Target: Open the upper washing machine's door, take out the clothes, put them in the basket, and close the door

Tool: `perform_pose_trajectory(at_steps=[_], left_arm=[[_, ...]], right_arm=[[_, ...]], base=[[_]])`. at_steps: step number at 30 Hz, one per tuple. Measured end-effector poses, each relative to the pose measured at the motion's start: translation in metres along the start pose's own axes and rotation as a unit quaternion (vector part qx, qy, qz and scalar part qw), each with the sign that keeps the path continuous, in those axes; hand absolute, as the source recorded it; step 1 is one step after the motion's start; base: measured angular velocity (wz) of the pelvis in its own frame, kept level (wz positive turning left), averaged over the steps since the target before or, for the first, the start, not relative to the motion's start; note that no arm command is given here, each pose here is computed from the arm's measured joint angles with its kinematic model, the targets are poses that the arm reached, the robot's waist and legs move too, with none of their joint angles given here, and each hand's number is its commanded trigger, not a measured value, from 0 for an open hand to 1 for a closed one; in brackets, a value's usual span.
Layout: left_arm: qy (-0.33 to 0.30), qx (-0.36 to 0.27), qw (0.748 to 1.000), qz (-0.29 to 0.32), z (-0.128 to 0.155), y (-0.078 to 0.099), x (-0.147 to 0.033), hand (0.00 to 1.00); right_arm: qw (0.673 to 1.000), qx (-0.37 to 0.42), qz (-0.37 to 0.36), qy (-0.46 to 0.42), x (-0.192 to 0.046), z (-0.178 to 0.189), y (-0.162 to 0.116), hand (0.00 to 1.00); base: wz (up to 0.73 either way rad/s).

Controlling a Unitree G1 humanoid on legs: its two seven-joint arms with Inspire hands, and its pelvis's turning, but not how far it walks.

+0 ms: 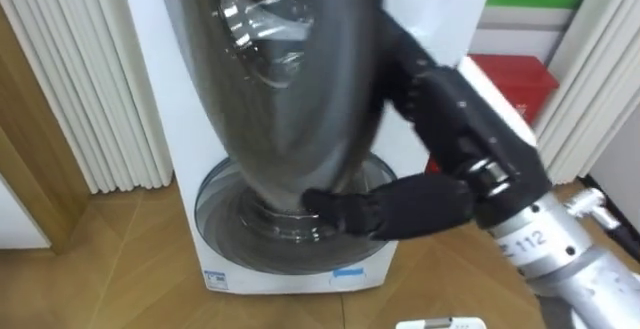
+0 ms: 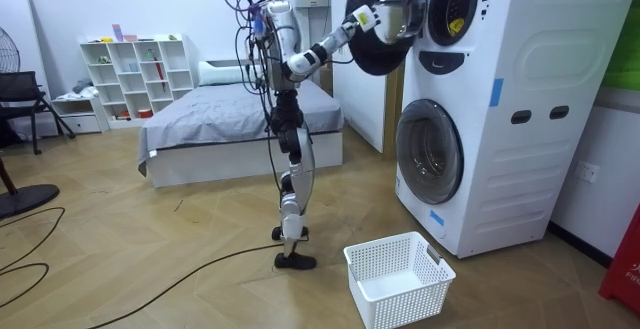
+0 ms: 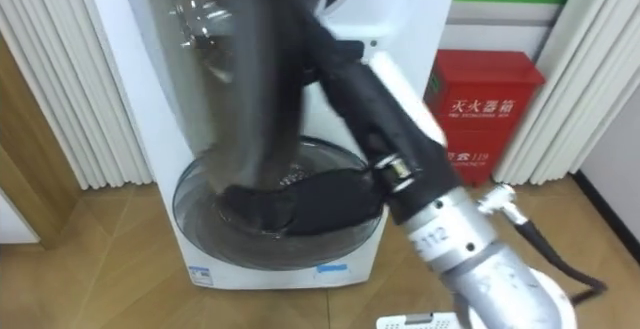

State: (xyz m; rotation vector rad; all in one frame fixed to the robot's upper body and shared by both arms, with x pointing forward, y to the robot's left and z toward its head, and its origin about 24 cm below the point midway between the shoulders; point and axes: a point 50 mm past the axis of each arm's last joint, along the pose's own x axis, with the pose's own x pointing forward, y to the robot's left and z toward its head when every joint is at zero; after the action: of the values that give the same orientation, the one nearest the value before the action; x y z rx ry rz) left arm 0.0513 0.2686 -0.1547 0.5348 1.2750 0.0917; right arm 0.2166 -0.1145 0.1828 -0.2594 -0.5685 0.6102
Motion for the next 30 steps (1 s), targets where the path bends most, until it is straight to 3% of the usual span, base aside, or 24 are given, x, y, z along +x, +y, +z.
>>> perform_pose_trajectory(at_steps=[11, 16, 30], left_arm=[[-0.012, 0.015, 1.0, -0.004, 0.008, 0.002, 0.002, 0.0], [-0.015, 0.021, 1.0, -0.006, 0.009, 0.001, 0.001, 0.0], [0.002, 0.009, 1.0, -0.001, -0.003, 0.003, 0.0, 0.0]], right_arm=[[0.99, -0.016, 0.128, -0.062, 0.021, 0.019, 0.028, 0.0], [0.982, 0.014, 0.172, -0.073, 0.023, 0.02, 0.044, 0.0], [0.977, 0.014, 0.199, -0.08, 0.026, 0.022, 0.052, 0.0]], base=[[0.11], [0.18], [0.07]])
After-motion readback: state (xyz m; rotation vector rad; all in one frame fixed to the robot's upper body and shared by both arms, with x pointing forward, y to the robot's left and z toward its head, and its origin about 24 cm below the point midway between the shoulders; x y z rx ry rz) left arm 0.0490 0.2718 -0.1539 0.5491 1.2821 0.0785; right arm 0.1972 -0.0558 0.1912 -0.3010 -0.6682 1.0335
